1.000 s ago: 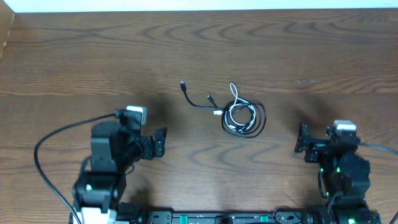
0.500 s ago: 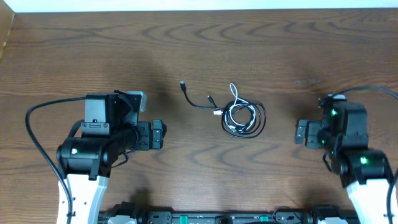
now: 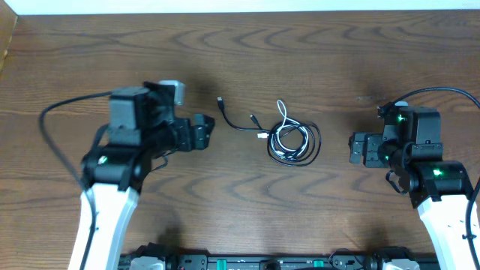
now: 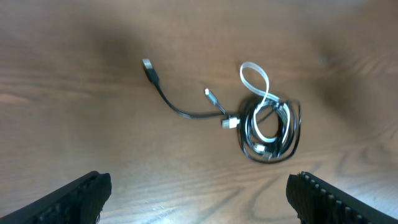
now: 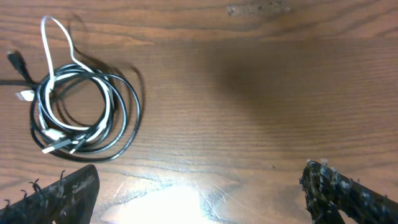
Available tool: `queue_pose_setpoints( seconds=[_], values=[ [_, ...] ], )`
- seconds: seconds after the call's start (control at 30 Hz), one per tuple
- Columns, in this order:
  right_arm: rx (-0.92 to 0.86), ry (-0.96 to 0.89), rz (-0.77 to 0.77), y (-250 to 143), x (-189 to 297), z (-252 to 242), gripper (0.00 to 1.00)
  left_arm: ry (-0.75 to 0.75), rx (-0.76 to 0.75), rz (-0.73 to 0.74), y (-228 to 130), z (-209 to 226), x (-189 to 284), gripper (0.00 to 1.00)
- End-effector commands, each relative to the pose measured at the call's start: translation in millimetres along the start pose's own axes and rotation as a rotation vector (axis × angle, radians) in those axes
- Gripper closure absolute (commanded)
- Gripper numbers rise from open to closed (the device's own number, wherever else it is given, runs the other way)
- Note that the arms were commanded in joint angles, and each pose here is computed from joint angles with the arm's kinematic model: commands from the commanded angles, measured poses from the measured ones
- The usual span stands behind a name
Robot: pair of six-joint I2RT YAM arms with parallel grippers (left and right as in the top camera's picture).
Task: Untangle cables
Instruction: 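Move the left gripper forward over the tangled black and white cables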
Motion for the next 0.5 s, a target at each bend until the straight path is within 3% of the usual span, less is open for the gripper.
queue_pose_setpoints(
  seconds=[0.0, 0.23, 0.47],
  values=[
    [-0.003, 0.031, -0.021, 6.5, 4.8, 3.2, 0.01, 0.014, -0.008, 0.081, 0.6, -7.6, -28.6, 0.05],
    [-0.003, 0.03, -0.022, 6.5, 4.8, 3.2, 0.01, -0.071, -0.127, 0.218, -11.5, -45.6, -100.7, 0.07],
    [-0.003, 0.03, -0.023, 6.6, 4.8, 3.2, 0.01, -0.088, -0.085, 0.332, -33.2, -58.5, -156.6, 0.14]
  ],
)
Point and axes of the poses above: each gripper's point midway between its finger pads, its own x axis back along the fingers, its own z axis along the line the jaws close on, y = z × x, the point moved 9 cm from there along x, back along the fingers, and after that the axes turned 7 degrees about -x, right-handed, at the moved point
